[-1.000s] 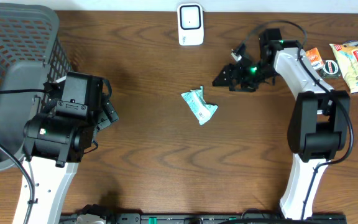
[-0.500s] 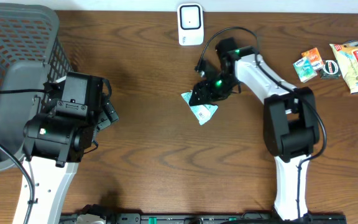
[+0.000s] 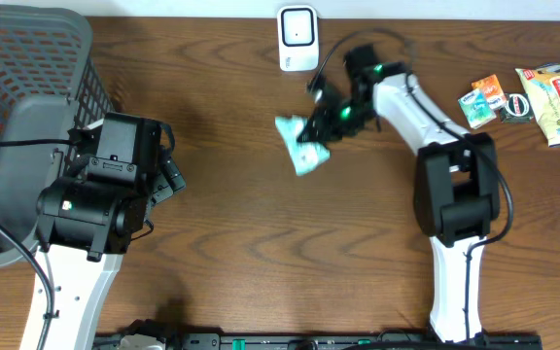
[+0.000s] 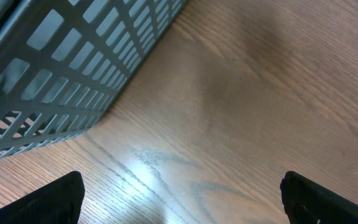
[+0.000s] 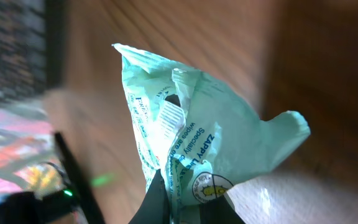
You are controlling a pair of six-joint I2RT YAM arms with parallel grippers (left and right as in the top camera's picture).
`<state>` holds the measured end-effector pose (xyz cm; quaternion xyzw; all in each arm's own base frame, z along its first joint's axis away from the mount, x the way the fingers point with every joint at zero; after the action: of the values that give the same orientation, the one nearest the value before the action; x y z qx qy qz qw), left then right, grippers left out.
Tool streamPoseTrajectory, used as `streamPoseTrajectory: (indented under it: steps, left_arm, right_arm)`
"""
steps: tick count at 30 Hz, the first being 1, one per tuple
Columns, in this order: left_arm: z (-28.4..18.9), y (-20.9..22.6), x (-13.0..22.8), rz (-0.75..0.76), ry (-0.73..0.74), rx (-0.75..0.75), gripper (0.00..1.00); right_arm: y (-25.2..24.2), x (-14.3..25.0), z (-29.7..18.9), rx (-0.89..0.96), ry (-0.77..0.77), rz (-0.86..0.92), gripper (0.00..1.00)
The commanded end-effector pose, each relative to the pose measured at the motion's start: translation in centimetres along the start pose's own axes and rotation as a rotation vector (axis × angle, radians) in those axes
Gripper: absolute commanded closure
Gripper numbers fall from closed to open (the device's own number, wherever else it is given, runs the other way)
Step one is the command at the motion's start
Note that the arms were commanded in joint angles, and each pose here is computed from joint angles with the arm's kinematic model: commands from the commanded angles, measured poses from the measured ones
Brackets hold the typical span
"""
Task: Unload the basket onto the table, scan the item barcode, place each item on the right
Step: 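Raise the wipes pack up to the scanner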
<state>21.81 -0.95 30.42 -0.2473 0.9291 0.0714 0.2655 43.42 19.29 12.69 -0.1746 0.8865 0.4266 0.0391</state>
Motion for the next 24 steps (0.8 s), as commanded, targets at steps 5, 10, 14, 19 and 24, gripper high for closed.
streamPoseTrajectory:
  steps: [5,10,14,19,24]
  left_arm:
    - [0.0,0.3,-0.2,-0.009,-0.012,-0.019,0.00]
    - [0.0,0.3,-0.2,-0.009,-0.012,-0.019,0.00]
    - [0.0,0.3,-0.2,-0.009,-0.012,-0.019,0.00]
    - [-0.1,0.3,-0.2,-0.009,-0.013,-0.019,0.00]
    - [0.0,0.3,-0.2,-0.009,-0.012,-0.019,0.00]
  right_arm:
    - [8.0,-4.7,-10.9,-0.142,-0.322,-0.316,0.99]
    - [10.0,-5.8,-15.8,-0.104,-0.482,-0.449,0.99]
    - [10.0,-6.2,-16.8,-0.113,-0.512,-0.397,0.99]
    - [9.8,-6.1,-16.1,-0.116,-0.492,-0.376,0.99]
    - [10.3,-6.0,-15.5,-0.126,-0.475,-0.372,0.99]
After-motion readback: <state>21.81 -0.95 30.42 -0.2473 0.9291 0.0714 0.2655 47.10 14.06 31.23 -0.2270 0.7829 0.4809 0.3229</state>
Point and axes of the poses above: each gripper's point midway between its finger pads, its own z axis out along the fingers, its own y axis along the line the jaws close on, x = y × z, the point moved 7 cm from there along -z, back along the fingers, and after that the axes turned 1 degree about z, right-handed, at the moved point
